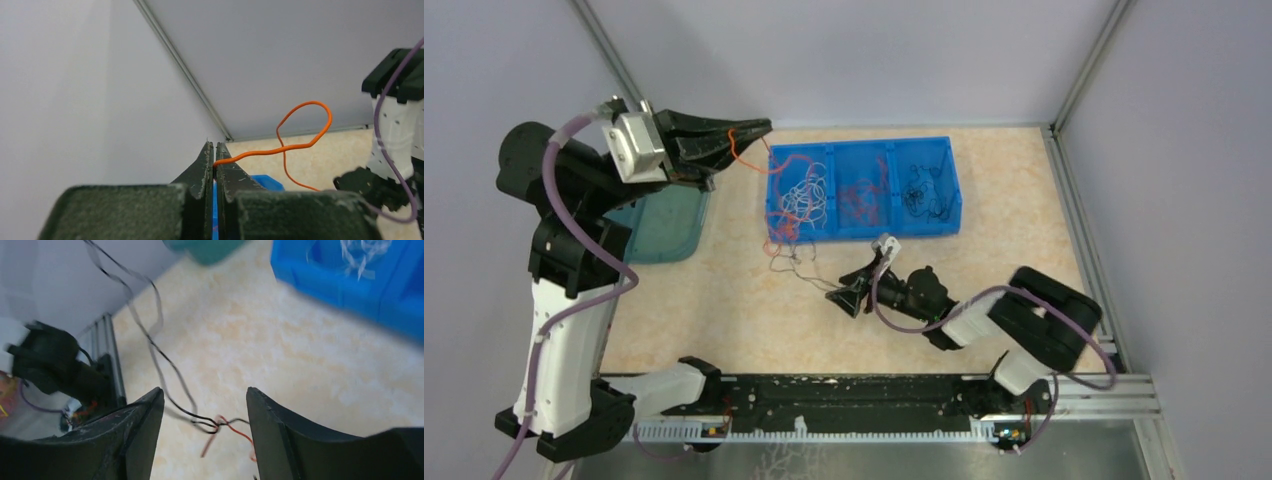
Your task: Untangle the cables
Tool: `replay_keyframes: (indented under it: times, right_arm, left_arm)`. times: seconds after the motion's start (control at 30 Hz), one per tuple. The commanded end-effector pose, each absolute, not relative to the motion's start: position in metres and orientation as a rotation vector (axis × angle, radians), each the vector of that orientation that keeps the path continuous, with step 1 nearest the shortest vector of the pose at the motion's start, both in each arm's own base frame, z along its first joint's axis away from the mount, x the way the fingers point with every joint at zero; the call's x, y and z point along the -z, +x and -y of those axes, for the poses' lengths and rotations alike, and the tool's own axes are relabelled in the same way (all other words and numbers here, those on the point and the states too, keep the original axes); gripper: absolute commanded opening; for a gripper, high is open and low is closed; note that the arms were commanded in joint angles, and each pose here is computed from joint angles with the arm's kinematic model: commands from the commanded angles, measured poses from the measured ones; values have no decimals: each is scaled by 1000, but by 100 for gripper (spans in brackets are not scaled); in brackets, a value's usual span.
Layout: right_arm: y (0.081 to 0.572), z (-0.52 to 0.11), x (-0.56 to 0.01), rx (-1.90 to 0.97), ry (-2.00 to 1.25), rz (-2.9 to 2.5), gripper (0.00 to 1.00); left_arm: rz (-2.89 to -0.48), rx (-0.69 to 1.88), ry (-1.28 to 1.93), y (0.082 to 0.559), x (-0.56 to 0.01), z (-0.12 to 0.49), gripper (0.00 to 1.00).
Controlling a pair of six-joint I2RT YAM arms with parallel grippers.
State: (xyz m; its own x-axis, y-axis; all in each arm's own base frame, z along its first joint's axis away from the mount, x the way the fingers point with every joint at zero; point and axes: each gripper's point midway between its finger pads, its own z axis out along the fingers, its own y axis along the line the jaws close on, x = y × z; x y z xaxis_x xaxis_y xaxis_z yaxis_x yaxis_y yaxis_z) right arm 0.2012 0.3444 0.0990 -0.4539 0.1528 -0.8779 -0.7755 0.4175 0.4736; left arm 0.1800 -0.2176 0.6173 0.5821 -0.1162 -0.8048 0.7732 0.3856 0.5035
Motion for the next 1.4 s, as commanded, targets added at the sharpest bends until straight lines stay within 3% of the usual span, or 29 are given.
replay_keyframes:
  times: [0.0,0.2,0.33,0.47,0.63,0.7,1.17,1.37]
  right_arm:
    - [199,-350,-203,-1225,-620,-1419,66]
    - [177,-354,-269,-1266,-780,-1268,75]
    - [168,-363,-284,-1309,-853,-1226,71]
    - [179,-371,-282,-1266,-883,-1253,52]
    - [186,-368,-275,-1233,-888,-1287,9]
    - [192,-362,-275,-1208,-858,-1297,0]
    - [204,-298,-325,-1153,-565,-1150,0]
    - [212,-276,-315,-1129,-497,-1191,0]
  left_arm:
    - [-861,720,1074,181,-574,225,0]
    - [-897,732,1085,184,-556,227,0]
    - [-897,737,1089,182,-556,227,0]
    - [-893,740,1089,180,-558,226,0]
    - [-883,739,1091,177,-562,225,0]
    - [-883,736,1089,177,-562,225,0]
    - [-1021,555,1121,205,-505,213,0]
    - [-1119,289,1089,238,-486,186,0]
